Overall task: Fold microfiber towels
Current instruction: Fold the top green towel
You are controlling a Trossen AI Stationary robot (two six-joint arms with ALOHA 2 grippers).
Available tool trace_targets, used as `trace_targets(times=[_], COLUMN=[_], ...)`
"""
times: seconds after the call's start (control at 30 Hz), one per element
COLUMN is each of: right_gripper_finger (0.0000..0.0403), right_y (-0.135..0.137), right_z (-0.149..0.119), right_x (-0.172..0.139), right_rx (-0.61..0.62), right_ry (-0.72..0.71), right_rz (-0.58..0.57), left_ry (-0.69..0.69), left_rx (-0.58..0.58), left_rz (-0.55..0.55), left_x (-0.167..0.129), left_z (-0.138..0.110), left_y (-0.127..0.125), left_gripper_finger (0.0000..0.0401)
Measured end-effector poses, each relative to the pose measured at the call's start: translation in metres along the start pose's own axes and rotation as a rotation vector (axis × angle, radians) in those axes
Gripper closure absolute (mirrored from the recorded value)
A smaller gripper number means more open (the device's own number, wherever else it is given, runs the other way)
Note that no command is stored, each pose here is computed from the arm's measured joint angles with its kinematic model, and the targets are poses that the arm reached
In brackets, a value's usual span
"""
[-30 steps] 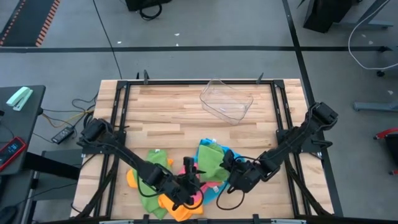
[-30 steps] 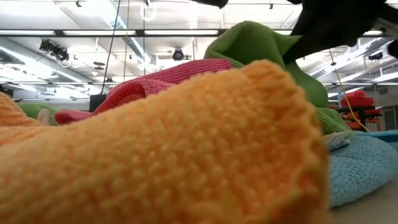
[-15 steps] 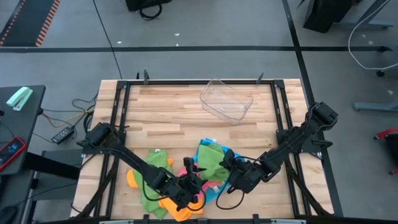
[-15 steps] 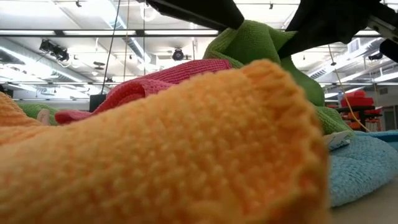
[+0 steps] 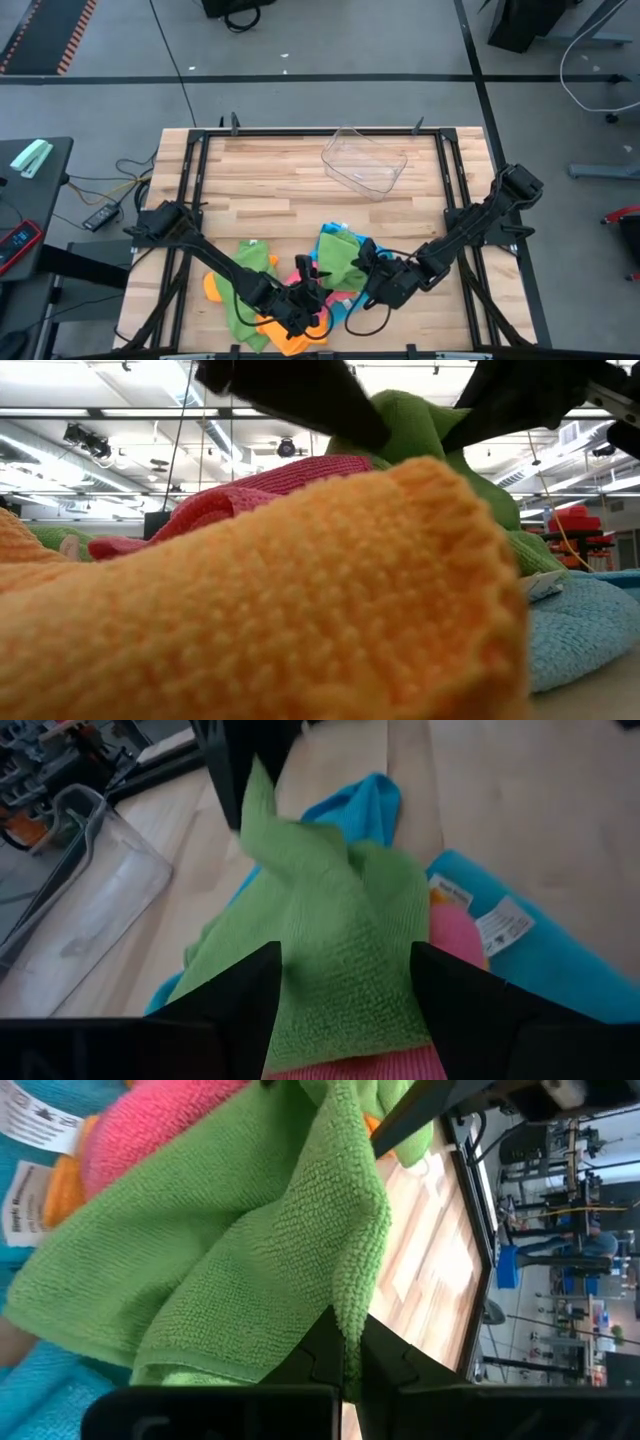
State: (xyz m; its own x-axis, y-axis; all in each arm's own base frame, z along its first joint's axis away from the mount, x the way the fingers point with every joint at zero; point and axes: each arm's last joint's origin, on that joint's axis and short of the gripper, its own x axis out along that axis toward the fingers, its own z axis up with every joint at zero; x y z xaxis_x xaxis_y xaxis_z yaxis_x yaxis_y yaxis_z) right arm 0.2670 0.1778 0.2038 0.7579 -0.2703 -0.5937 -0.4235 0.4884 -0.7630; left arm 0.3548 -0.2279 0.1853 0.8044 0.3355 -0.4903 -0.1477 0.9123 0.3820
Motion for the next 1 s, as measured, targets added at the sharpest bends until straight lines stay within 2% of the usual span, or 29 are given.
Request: trace_targets(times=[0.2,0.37,0.5,0.73,0.87,1.0], right_gripper_finger=[0.0387,0.0387,0.0387,0.0387,0.0387,0.0387], right_y=[0.002,0.002,0.001,0.002,0.003,0.001], right_z=[0.001,0.001,0.002,0.002,0.003,0.002], right_x=[-0.001,-0.001,-0.001,-0.002,-0.005,-0.005], right_rx=[0.01,-0.014,-0.029,-0.07,-0.154,-0.174], right_ry=[-0.021,-0.021,-0.029,-0.018,0.017,0.051], right_rz=[0.036,0.036,0.032,0.003,-0.065,-0.114], left_ry=[0.038,0.088,0.149,0.171,0.145,0.103], left_rx=[0.028,0.086,0.085,0.101,0.164,0.291], left_rz=[0.006,0.014,0.031,-0.072,-0.099,-0.125], left_x=[-0.004,-0.017,-0.022,-0.022,-0.026,-0.03], left_z=[-0.005,0.006,0.01,0.011,0.013,0.015], left_y=[-0.001,0.0,0.005,0.003,-0.002,-0.008], left_gripper_finger=[0.017,0.0173,0.0189,0.0227,0.0238,0.0241])
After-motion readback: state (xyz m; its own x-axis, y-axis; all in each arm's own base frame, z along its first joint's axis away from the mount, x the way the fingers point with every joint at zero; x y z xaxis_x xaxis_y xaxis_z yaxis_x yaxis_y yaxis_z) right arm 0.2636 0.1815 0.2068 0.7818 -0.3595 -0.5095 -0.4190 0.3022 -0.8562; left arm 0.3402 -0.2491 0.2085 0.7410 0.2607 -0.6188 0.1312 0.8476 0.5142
